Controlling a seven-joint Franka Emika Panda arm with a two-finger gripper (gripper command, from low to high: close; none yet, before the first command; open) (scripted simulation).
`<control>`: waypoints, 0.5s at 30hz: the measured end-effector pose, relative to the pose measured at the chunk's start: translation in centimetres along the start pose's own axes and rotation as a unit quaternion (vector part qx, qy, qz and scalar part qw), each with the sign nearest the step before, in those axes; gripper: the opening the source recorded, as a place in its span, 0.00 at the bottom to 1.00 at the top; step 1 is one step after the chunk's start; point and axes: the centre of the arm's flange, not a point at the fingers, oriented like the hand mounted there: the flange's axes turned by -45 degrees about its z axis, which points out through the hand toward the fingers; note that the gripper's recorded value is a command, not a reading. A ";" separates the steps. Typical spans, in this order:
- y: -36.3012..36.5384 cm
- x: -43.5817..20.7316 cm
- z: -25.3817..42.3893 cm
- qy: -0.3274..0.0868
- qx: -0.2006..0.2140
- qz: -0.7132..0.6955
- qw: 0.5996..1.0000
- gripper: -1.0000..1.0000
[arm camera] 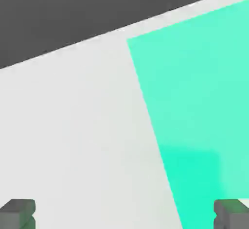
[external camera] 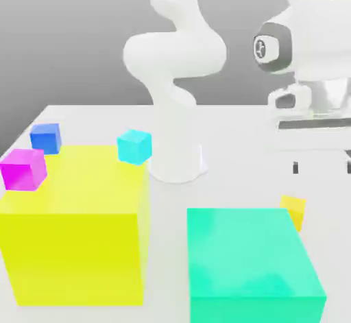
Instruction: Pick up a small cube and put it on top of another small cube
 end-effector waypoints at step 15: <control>2.4 -6.6 9.8 -0.009 -0.084 0.026 0.996 0.50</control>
